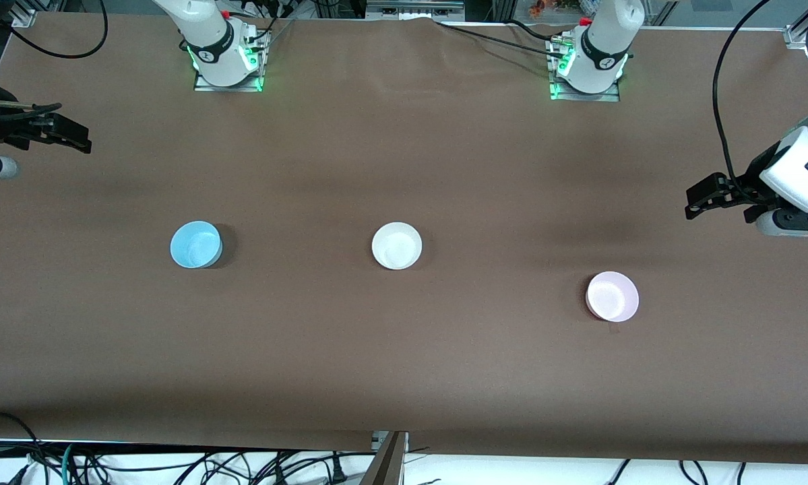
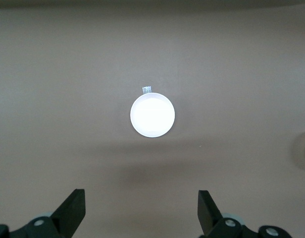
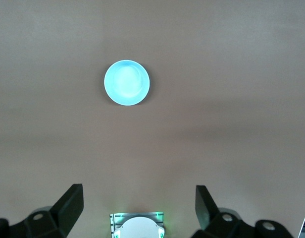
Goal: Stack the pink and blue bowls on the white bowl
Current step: 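Move the left gripper toward the pink bowl while the right gripper starts moving, then lower the left gripper onto the pink bowl while the right gripper reaches blue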
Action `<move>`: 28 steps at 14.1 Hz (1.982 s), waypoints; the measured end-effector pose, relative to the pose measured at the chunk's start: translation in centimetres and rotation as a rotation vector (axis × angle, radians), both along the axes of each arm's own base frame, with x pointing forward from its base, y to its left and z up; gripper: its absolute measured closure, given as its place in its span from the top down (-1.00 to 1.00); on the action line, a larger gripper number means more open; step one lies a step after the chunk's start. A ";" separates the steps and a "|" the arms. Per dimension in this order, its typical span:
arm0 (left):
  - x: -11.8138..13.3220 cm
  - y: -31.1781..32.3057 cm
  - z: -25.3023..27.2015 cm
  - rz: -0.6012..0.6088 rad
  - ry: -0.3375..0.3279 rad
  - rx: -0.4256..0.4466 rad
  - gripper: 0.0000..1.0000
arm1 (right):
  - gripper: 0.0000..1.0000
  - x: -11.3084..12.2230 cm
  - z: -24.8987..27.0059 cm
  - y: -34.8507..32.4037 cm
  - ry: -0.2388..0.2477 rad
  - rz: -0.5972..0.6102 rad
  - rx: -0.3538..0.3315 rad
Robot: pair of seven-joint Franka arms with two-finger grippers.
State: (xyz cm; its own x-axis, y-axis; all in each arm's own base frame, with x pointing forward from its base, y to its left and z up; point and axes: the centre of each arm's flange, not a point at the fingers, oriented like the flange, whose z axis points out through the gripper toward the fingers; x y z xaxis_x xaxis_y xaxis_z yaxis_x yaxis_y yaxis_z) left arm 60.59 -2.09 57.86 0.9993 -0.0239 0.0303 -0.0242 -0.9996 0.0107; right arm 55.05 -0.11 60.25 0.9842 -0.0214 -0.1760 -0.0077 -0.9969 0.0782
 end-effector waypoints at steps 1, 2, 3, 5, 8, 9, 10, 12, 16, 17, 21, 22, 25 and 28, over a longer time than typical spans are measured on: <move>0.0 0.0 0.0 -0.001 0.000 0.000 1.00 | 1.00 0.0 0.0 0.0 0.000 0.000 0.001; 0.0 0.0 0.0 -0.003 -0.001 0.000 1.00 | 1.00 0.0 0.0 0.0 -0.001 0.000 0.002; 0.0 0.2 0.1 -0.001 -0.002 0.000 1.00 | 1.00 0.0 0.0 0.0 -0.001 0.000 0.003; 0.0 0.6 0.0 0.004 -0.001 0.001 1.00 | 1.00 0.0 0.0 0.0 -0.001 0.000 0.003; 0.3 0.9 -1.1 0.011 0.019 0.004 1.00 | 1.00 0.0 0.0 0.2 -0.001 0.000 0.020; 0.6 1.0 -2.1 0.015 0.036 0.007 1.00 | 1.00 0.1 0.0 0.3 -0.001 0.000 0.024; 1.0 1.2 -3.4 0.018 0.055 0.011 1.00 | 1.00 0.1 -0.1 0.3 0.000 -0.001 0.026; 2.2 1.3 -6.5 0.021 0.078 0.020 0.97 | 1.00 0.3 -0.3 0.2 0.001 -0.001 0.026; 3.1 1.7 -12.4 0.029 0.063 0.029 0.91 | 1.00 0.8 -1.1 0.2 0.006 -0.002 0.027; 3.1 2.0 -14.1 0.032 0.047 0.030 0.91 | 1.00 1.2 -1.7 0.1 0.007 -0.002 0.028; 1.9 2.5 -22.2 0.057 -0.042 0.017 0.90 | 1.00 3.3 -5.9 0.0 0.060 -0.004 0.034; 1.4 2.6 -23.9 0.064 -0.053 0.013 0.89 | 1.00 3.8 -7.2 0.1 0.078 -0.003 0.037; 1.2 2.4 -28.6 0.062 -0.074 0.026 0.87 | 1.00 5.8 -11.9 0.2 0.119 0.000 0.041; 1.8 1.8 -32.6 0.047 -0.116 0.041 0.86 | 1.00 7.7 -16.9 -0.1 0.139 -0.003 0.045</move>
State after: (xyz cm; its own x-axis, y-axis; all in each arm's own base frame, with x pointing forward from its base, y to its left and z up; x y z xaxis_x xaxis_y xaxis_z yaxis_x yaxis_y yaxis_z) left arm 62.44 -0.31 25.21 0.9891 0.0195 0.1462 0.0242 -0.9992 -0.0307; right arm 62.72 -0.17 43.38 0.9501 -0.0131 -0.3116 -0.0027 -0.9994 0.0337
